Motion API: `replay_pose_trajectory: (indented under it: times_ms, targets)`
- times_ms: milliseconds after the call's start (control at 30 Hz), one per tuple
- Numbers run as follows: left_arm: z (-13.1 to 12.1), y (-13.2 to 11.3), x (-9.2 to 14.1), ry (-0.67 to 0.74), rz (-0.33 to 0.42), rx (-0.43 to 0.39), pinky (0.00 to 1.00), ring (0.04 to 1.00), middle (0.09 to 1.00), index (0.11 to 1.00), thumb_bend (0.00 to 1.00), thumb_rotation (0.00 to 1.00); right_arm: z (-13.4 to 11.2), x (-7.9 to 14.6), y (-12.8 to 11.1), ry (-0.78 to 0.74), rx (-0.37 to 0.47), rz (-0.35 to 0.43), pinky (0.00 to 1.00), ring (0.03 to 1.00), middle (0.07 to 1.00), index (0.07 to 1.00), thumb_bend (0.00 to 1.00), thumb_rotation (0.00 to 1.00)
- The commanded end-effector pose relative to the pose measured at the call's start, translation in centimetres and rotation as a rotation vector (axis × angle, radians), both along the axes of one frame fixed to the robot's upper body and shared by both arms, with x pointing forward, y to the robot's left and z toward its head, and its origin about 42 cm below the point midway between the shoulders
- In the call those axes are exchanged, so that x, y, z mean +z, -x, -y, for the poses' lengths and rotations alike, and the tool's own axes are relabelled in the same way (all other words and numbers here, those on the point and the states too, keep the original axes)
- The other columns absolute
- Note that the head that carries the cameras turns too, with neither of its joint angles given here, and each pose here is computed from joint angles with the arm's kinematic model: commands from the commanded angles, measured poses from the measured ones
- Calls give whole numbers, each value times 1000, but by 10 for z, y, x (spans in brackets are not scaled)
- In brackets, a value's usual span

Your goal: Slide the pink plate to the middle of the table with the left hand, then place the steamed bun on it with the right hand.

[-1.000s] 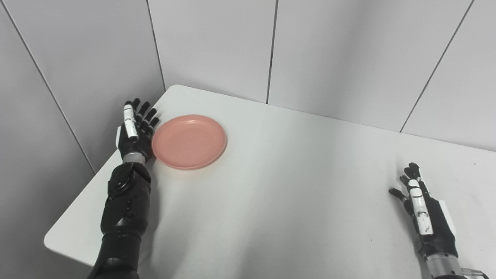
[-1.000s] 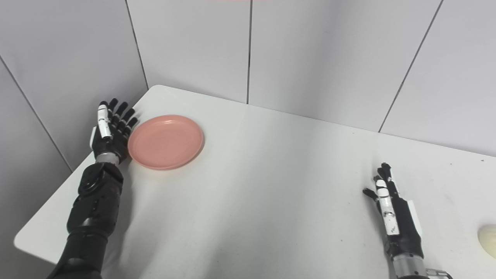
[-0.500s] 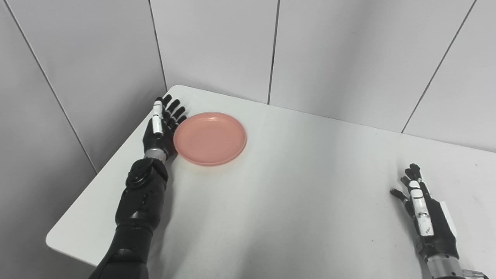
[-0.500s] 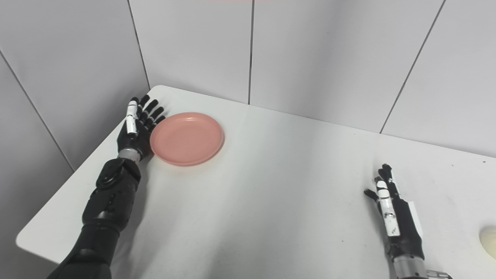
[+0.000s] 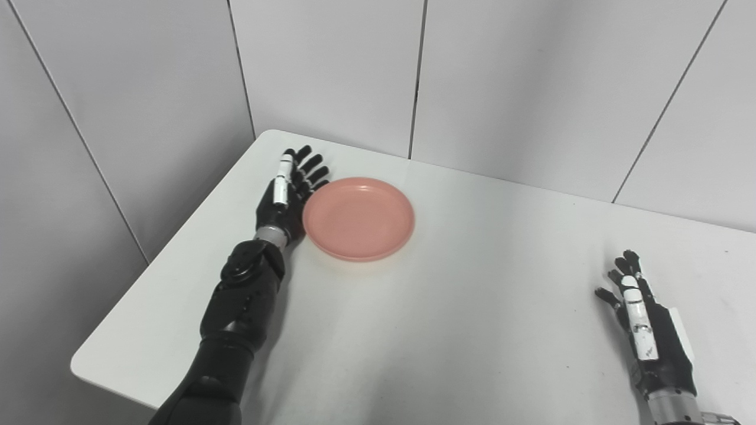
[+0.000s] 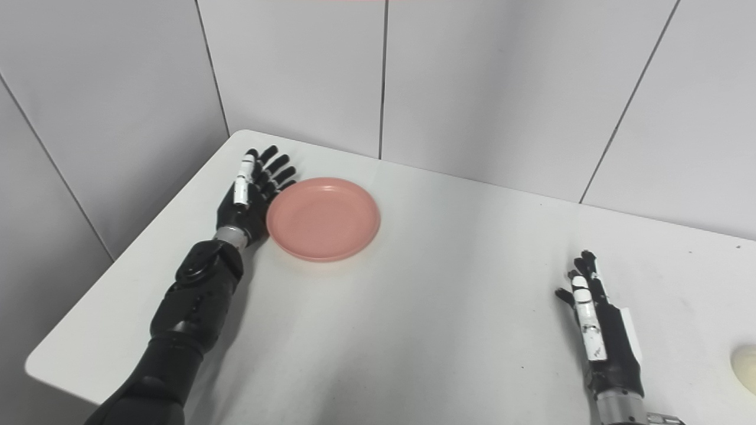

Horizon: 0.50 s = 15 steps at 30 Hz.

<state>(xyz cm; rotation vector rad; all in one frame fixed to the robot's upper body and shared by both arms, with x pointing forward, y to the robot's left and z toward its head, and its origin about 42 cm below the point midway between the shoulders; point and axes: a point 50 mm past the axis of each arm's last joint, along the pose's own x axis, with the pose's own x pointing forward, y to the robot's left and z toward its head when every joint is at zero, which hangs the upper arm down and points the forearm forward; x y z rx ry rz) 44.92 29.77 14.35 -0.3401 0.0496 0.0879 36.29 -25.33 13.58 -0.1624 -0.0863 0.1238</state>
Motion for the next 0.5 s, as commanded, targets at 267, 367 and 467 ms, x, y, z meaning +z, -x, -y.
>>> replay_pose_trajectory:
  times_ms: [267, 367, 467]
  targets:
    - [68, 15, -30, -64, -141, -191, 840, 858, 870, 856, 362, 968, -1, -9, 2, 29, -14, -23, 945, 953, 969, 985, 175, 1000]
    - [86, 17, -29, -85, -138, -244, 860, 871, 882, 868, 351, 998, -2, -11, 2, 25, -10, -25, 946, 951, 967, 982, 188, 1000]
    - [104, 22, -30, -125, -125, -311, 886, 891, 903, 890, 344, 1000, -4, -13, 2, 27, -15, -27, 936, 945, 961, 975, 199, 1000]
